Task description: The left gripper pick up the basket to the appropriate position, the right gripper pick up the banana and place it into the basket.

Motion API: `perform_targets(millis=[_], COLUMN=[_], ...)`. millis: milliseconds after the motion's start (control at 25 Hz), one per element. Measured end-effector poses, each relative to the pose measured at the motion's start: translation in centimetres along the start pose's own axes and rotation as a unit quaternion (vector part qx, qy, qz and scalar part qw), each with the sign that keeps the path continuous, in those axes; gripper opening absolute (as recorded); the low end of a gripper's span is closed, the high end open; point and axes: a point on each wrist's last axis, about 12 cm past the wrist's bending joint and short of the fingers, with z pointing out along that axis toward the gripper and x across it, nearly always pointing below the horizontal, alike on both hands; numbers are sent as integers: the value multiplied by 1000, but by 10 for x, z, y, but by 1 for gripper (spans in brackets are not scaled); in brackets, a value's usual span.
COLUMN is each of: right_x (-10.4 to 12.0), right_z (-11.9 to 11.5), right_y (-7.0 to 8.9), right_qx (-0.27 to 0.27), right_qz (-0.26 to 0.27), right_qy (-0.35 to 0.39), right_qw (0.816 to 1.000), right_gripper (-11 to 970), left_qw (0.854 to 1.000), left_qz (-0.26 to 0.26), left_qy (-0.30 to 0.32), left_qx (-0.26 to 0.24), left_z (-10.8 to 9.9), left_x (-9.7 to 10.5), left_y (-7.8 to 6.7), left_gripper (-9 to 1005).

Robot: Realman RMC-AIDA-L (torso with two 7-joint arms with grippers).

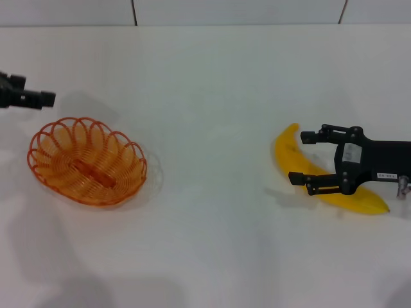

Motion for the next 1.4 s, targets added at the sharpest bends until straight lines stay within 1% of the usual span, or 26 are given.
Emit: perform_targets(millis=[280,480,640,1000,1400], right_x=[0,0,0,2,3], right_z=[0,0,1,3,4], right_y=[0,0,0,-1,0], right_qx=[0,-1,0,4,1], right_qz=[0,0,0,2,6], right_qy=[0,0,2,7,7], right_qw=[1000,1000,1000,1000,1000], right_gripper=[900,900,900,900,900], left_qw=[998,997,996,995,995], left_qz=[3,4,10,17,15], left_qy=[47,67,83,85,79], left_qx=[-34,-44,-42,-46,-50], left_z=[10,19,30,49,57], left_x=[7,12,16,28,37], left_y=[4,4,3,3,3], left_gripper=[863,861,859,854,848])
